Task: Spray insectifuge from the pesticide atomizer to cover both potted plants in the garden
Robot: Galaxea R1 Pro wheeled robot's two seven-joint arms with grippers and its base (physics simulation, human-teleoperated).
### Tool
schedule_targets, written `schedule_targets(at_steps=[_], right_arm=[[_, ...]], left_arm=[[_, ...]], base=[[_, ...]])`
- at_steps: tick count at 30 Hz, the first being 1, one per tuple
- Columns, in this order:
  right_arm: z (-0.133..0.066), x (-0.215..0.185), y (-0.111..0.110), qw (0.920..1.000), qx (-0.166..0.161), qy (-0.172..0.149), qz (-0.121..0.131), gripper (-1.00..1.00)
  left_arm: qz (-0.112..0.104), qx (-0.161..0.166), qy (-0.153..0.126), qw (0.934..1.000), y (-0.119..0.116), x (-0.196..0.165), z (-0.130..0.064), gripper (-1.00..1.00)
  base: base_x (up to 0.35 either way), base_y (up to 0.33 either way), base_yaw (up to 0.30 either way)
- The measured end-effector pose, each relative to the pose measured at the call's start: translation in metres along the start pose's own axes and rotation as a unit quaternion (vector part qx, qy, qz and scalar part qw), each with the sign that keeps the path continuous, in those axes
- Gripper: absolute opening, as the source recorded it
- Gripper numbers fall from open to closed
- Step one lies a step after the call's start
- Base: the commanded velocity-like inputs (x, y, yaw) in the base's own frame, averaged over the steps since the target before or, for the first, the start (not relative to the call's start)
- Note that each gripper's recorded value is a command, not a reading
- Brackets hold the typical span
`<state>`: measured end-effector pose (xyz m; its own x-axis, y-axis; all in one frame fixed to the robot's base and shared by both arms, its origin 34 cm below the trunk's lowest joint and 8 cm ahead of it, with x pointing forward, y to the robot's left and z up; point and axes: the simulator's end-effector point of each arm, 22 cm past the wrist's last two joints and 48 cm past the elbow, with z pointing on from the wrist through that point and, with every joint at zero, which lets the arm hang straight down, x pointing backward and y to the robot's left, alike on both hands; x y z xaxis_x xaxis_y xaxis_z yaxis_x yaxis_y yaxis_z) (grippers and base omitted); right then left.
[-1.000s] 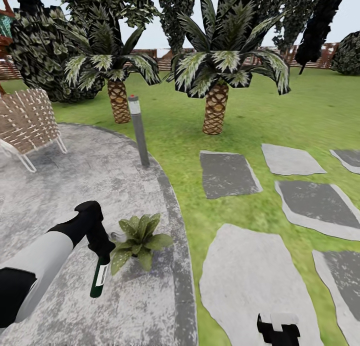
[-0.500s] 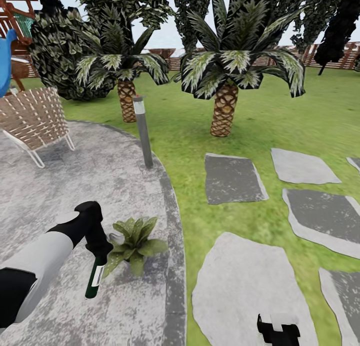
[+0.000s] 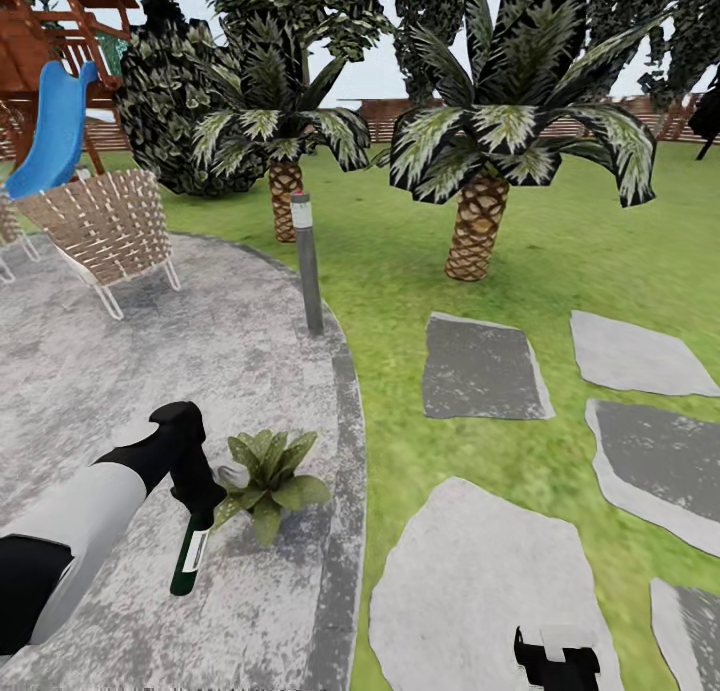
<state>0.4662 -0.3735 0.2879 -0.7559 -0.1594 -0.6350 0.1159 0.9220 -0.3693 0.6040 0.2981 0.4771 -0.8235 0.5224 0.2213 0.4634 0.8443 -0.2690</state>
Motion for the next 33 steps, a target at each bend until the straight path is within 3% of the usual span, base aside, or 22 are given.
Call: schedule_targets(at_steps=[8,14,20,26,31,33], right_arm=[[0.0,0.0,0.0,1.0,0.0,0.0,0.0,1.0],[0.0,0.0,0.001,1.0,-0.001,0.0,0.001,1.0],[0.0,0.0,-0.001,1.0,0.0,0.0,0.0,1.0],[0.001,0.0,-0.003,1.0,0.001,0.0,-0.001,1.0],[0.0,0.0,-0.001,1.0,0.0,0.0,-0.001,1.0],[0.0,0.0,0.001,1.0,-0.001,0.0,0.0,1.0]], left_arm=[[-0.014,-0.003,0.012,0.9998,0.013,0.017,0.007,-1.0],[-0.02,-0.008,0.015,0.9997,0.02,0.023,0.007,-1.0],[-0.022,-0.007,0.013,0.9996,0.021,0.023,0.006,-1.0],[-0.021,-0.009,0.017,0.9996,0.022,0.025,0.008,-1.0],[-0.028,0.0,0.052,0.9983,0.019,0.057,0.042,-1.0],[-0.029,0.002,0.055,0.9981,0.018,0.061,0.045,-1.0]], base=[[0.007,-0.285,0.278],[0.245,-0.119,0.257],[0.3,-0.006,0.038],[0.028,0.0,0.001],[0.001,0.0,0.015],[0.0,0.0,0.189]])
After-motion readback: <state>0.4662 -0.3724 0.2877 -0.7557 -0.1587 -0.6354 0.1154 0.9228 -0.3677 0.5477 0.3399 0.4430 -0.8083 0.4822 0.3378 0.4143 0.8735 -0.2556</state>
